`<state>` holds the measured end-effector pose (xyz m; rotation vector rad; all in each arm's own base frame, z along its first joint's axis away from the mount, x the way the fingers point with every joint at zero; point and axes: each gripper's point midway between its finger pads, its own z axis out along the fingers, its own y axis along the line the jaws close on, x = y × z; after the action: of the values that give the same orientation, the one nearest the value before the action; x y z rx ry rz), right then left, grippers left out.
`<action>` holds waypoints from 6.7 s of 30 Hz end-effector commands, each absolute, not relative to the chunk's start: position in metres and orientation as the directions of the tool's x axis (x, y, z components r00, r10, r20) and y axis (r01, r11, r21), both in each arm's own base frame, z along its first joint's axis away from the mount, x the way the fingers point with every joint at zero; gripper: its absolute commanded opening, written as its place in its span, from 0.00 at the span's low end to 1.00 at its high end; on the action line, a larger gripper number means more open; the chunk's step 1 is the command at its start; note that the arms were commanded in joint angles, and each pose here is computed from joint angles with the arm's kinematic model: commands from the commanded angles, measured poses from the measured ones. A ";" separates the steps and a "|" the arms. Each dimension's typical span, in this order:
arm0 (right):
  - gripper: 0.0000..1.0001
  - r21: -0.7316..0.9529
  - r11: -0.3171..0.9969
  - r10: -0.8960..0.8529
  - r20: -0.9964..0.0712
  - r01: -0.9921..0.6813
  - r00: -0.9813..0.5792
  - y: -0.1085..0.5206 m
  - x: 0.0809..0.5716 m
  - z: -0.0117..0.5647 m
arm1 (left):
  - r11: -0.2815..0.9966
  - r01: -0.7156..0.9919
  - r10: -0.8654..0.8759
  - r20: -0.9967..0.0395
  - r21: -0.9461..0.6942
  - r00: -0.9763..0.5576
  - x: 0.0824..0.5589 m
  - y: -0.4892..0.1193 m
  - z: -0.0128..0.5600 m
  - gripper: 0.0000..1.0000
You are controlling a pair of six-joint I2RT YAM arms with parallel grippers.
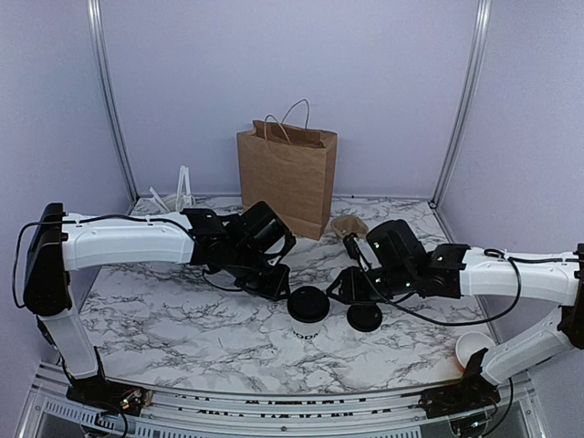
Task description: Pack the takeout coffee
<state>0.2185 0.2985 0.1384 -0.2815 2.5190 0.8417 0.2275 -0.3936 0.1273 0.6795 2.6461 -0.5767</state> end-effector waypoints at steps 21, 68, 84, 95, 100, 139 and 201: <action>0.35 0.586 0.697 -0.111 -0.482 -0.414 -0.869 0.300 0.236 0.143 | 0.754 0.528 0.383 -0.392 -0.390 -0.837 0.187 -0.397 0.135 0.25; 0.34 0.567 0.711 -0.115 -0.489 -0.415 -0.865 0.309 0.197 0.148 | 0.806 0.503 0.364 -0.410 -0.311 -0.836 0.239 -0.385 0.125 0.25; 0.35 0.436 0.706 -0.235 -0.599 -0.558 -0.765 0.306 0.262 0.170 | 0.778 0.508 0.355 -0.409 -0.369 -0.841 0.199 -0.389 0.143 0.25; 0.35 0.413 0.683 -0.288 -0.605 -0.602 -0.742 0.329 0.271 0.165 | 0.776 0.512 0.366 -0.398 -0.368 -0.841 0.192 -0.396 0.133 0.26; 0.35 0.417 0.674 -0.302 -0.597 -0.609 -0.743 0.337 0.264 0.161 | 0.779 0.512 0.373 -0.391 -0.361 -0.842 0.192 -0.397 0.127 0.26; 0.36 0.584 0.641 -0.178 -0.518 -0.498 -0.837 0.354 0.195 0.163 | 0.799 0.512 0.371 -0.413 -0.316 -0.832 0.232 -0.390 0.118 0.26; 0.36 0.652 0.633 -0.086 -0.477 -0.418 -0.874 0.307 0.215 0.157 | 0.807 0.394 0.226 -0.386 -0.440 -0.894 0.224 -0.375 0.138 0.26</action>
<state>0.2110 0.3017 0.1588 -0.3913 2.4717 1.0643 0.2236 -0.3746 0.1287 0.5142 2.6953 -0.6940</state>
